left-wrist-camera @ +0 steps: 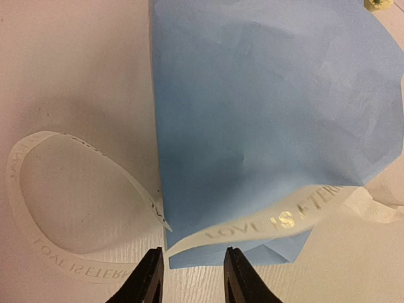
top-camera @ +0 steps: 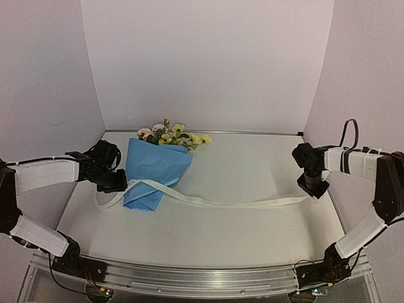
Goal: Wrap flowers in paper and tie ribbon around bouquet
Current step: Straighten the ribbon at the center of the board, then pick up the folded bouquet from the center of the board.
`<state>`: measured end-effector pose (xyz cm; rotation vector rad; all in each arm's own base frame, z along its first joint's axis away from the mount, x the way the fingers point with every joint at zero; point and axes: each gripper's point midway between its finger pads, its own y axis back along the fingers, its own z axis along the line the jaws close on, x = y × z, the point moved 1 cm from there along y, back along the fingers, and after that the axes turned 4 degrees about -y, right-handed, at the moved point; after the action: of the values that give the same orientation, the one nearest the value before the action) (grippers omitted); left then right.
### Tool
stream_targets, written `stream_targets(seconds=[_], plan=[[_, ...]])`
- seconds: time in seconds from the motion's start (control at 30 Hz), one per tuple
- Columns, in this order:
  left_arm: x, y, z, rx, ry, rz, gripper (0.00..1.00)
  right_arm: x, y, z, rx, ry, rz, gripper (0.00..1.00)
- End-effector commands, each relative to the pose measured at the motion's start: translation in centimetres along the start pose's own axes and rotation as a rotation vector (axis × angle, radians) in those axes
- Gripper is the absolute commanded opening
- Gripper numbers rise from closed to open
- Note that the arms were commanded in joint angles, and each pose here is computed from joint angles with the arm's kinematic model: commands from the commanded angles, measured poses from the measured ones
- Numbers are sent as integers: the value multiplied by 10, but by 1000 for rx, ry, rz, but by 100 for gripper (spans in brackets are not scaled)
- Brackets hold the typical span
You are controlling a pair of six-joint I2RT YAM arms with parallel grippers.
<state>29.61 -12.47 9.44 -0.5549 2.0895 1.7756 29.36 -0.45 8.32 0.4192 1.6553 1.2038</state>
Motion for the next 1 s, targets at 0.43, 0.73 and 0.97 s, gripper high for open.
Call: stream_targets(seconds=[0.43, 0.73, 0.97], plan=[[-83, 35, 5, 123, 247, -235, 70, -15, 40, 25, -232, 64, 44, 98], [-140, -21, 33, 235, 362, -214, 76, 74, 125, 170, -760, 419, 243, 98], [-146, -54, 40, 235, 371, -150, 76, 152, 179, 258, -1077, 487, 441, 98]])
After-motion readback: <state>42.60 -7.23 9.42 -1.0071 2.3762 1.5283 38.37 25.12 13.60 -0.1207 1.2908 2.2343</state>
